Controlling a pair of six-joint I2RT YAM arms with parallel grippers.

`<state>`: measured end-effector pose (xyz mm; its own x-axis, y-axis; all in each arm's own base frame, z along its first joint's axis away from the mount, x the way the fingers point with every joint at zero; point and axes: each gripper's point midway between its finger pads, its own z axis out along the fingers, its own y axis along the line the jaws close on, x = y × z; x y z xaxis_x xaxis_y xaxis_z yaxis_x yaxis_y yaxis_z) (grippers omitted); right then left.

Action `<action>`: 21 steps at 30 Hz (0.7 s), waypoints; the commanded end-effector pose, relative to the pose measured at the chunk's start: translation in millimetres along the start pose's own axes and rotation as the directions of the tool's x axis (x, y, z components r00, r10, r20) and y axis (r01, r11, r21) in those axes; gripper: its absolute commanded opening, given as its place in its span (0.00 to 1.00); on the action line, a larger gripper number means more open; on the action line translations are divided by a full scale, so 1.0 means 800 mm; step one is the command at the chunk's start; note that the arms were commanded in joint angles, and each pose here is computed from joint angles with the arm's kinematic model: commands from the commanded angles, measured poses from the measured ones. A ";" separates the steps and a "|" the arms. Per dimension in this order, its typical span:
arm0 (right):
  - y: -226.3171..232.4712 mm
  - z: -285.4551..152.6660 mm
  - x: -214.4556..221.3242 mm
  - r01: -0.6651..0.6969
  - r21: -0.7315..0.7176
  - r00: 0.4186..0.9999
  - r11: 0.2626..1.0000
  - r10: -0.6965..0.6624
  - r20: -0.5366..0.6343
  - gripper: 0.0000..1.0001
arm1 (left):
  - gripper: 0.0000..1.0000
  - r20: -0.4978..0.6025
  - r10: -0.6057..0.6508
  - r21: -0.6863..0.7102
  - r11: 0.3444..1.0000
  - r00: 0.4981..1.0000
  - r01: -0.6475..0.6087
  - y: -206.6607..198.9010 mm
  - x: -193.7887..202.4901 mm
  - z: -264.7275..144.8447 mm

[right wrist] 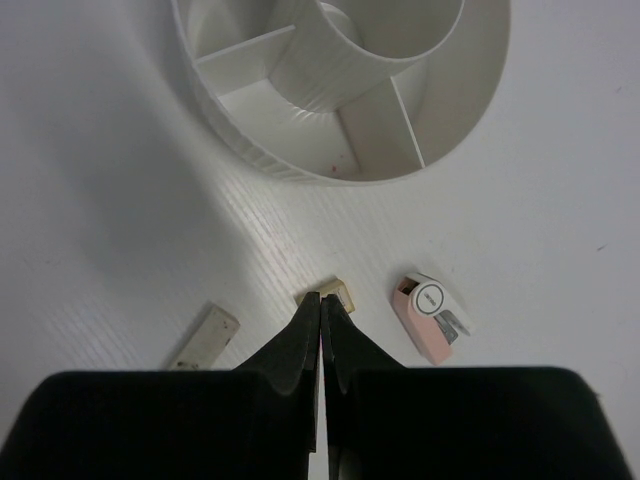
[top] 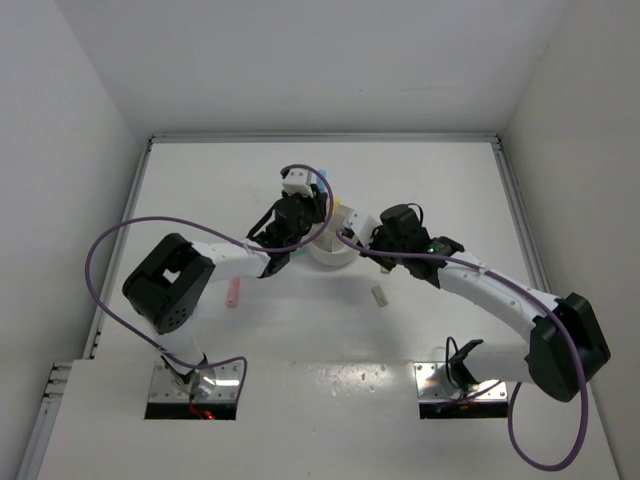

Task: Sort the stationery into containers
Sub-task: Place the pen in the storage box.

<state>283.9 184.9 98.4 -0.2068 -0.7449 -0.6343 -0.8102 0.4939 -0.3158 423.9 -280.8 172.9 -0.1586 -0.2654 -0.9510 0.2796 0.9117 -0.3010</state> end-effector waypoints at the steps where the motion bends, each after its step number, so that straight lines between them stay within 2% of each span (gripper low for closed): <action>1: -0.016 -0.003 -0.022 0.009 0.035 0.999 0.999 -0.011 0.046 0.00 | 0.00 0.057 -0.004 0.008 1.000 0.998 0.003 -0.010 -0.017 0.001; 11: -0.014 -0.002 -0.023 0.009 0.027 0.999 1.000 -0.011 0.051 0.00 | 0.00 0.021 0.016 -0.034 0.999 1.000 -0.015 0.005 0.010 0.004; 21: -0.011 -0.003 -0.022 0.010 0.014 0.999 1.000 -0.010 0.048 0.00 | 0.00 0.030 0.044 -0.050 0.998 0.999 -0.043 0.013 0.014 0.003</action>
<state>283.7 185.1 98.3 -0.2068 -0.7448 -0.6344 -0.8111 0.4931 -0.3146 426.8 -269.7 144.2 -0.1776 -0.2064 -0.9622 0.2220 0.9441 -0.2435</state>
